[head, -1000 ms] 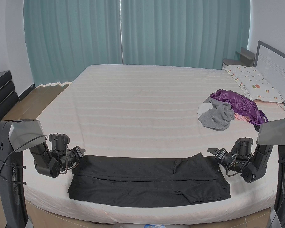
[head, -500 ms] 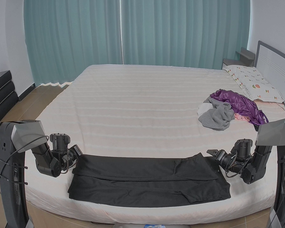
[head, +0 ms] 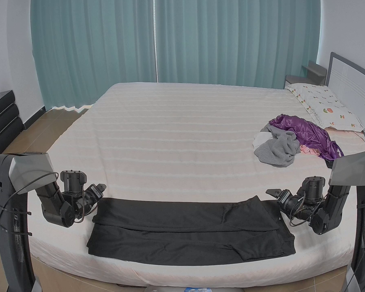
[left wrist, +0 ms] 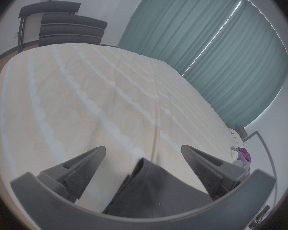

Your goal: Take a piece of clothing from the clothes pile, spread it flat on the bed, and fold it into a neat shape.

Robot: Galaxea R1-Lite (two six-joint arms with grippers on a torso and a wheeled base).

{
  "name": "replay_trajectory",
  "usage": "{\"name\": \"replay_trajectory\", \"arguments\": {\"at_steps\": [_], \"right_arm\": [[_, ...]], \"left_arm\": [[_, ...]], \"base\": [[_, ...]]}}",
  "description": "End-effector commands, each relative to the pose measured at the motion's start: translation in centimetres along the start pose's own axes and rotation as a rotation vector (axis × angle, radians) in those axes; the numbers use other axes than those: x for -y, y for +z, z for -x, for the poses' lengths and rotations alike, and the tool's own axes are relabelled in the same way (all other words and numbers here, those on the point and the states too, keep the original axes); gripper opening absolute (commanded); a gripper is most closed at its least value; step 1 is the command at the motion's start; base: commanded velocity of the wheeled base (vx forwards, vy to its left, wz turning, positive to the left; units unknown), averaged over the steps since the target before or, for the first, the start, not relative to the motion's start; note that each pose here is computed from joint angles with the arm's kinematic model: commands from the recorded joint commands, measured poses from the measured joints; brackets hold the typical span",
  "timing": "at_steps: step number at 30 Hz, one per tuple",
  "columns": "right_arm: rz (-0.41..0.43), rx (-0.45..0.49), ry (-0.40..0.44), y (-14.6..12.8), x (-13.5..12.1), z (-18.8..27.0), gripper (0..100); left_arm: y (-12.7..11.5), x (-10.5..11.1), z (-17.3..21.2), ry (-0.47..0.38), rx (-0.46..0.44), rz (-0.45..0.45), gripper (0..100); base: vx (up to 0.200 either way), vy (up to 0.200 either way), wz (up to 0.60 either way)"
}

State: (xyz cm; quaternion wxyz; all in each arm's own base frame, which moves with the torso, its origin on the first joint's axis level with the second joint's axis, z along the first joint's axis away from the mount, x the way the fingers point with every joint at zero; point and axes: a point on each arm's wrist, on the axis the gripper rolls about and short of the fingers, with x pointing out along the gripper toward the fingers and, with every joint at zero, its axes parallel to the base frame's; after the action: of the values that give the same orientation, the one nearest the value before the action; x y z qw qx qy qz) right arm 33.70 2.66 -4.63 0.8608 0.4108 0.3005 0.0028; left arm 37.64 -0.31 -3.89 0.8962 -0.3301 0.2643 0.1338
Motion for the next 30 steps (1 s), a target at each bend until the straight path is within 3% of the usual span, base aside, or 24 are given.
{"name": "replay_trajectory", "arguments": {"at_steps": [1,4,8,12,17,30], "right_arm": [[-0.005,-0.001,0.0,0.0,-0.1,0.2,100],[-0.005,-0.002,-0.001,-0.1,0.0,0.3,100],[-0.002,0.002,0.018,-0.2,0.1,0.5,100],[-0.002,-0.005,0.024,-0.3,0.1,0.6,100],[-0.002,-0.006,0.025,-0.3,0.1,0.6,100],[-0.001,-0.006,0.022,-0.3,0.1,0.6,100]], "left_arm": [[1.4,0.0,4.2,-0.057,-0.04,0.038,100],[0.8,-0.4,6.4,-0.098,-0.12,0.017,100],[-0.7,-1.5,9.8,-0.19,-0.269,-0.144,100],[-2.0,-2.5,10.7,-0.196,-0.331,-0.257,100],[-2.9,-3.1,10.8,-0.189,-0.363,-0.348,100],[-3.9,-2.7,8.2,-0.135,-0.353,-0.349,100]], "base": [[0.0,0.0,0.0],[0.0,0.0,0.0],[0.0,0.0,0.0],[0.0,0.0,0.0],[0.0,0.0,0.0],[0.0,0.0,0.0]]}}
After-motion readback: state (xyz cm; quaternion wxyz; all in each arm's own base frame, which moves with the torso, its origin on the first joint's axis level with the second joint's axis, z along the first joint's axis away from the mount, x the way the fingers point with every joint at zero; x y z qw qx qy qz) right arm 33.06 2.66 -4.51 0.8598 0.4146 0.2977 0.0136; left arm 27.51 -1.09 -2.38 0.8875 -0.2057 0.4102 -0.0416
